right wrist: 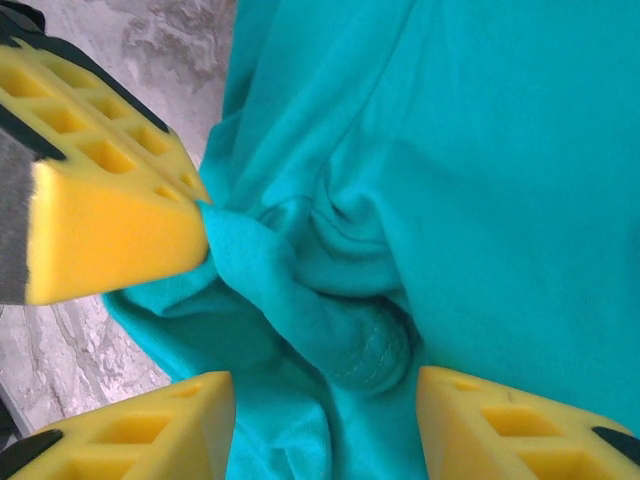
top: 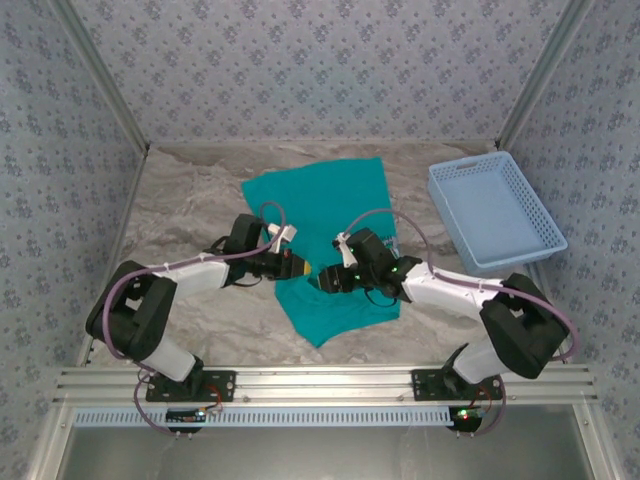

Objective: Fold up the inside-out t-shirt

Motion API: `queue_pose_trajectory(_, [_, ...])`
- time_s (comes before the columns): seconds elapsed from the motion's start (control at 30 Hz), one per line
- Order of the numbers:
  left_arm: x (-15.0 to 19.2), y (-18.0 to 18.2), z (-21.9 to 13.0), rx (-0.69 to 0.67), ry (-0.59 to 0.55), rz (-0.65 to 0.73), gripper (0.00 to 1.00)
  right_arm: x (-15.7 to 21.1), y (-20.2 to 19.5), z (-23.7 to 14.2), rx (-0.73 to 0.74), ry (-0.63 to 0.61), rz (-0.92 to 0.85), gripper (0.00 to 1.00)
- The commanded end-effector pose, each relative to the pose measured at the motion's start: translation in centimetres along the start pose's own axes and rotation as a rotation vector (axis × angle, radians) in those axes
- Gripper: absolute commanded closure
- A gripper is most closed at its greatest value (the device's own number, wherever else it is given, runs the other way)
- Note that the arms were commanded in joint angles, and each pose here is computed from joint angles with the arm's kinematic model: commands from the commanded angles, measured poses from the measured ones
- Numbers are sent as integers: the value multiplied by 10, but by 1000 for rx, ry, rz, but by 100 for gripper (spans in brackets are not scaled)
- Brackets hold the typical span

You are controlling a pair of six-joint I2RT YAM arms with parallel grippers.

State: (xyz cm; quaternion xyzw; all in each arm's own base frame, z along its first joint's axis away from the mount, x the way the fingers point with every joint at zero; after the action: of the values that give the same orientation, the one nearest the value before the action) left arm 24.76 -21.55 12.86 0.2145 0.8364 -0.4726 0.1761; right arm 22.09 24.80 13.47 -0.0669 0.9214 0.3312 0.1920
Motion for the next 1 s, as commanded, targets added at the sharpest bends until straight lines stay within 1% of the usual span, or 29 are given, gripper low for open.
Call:
queue_pose_trajectory(0.0, [1, 2, 1, 32, -4, -9, 99, 8, -6, 9, 7, 24, 111, 46])
queue_pose_trajectory(0.17, [3, 5, 0, 32, -17, -19, 98, 12, -6, 16, -9, 46, 183, 45])
queue_pose_trajectory(0.23, [5, 6, 1, 33, -13, -22, 98, 12, -2, 20, -33, 45, 191, 50])
queue_pose_trajectory(0.37, [8, 9, 0, 28, -18, -27, 98, 10, 1, 27, -36, 46, 209, 64])
queue_pose_trajectory(0.5, [10, 15, 0, 26, -15, -45, 99, 7, 3, 25, -26, 29, 190, 89])
queue_pose_trajectory(0.53, [12, 17, 0, 23, -13, -49, 98, 6, 4, 23, -23, 26, 177, 92])
queue_pose_trajectory(0.6, [14, 20, -1, 2, -5, -48, 94, 2, 10, 16, -26, 26, 137, 99])
queue_pose_trajectory(0.8, [22, 42, -5, -159, 55, -44, 89, -7, 41, -6, -52, 35, -87, 100])
queue_pose_trajectory(0.83, [21, 44, -5, -174, 63, -38, 87, -9, 44, -7, -59, 32, -110, 100])
queue_pose_trajectory(0.9, [20, 48, -3, -193, 68, -32, 80, -13, 50, -6, -74, 28, -153, 100])
queue_pose_trajectory(0.97, [17, 50, -1, -195, 59, -18, 76, -17, 51, -1, -79, 32, -172, 98])
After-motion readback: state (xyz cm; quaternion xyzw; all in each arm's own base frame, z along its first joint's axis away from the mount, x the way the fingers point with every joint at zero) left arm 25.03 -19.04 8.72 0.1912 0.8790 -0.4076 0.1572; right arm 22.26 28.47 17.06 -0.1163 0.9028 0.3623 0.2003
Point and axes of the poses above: each hand's point on the last joint's axis, 136 mm out from that joint toward the fingers, its own z axis out along the fingers, its own y axis along the line the jaws close on, x = y × z, the point moved 7 cm from there along -z, back along the fingers, and after that the axes turned 13 degrees about z, right-handed, at the moved point
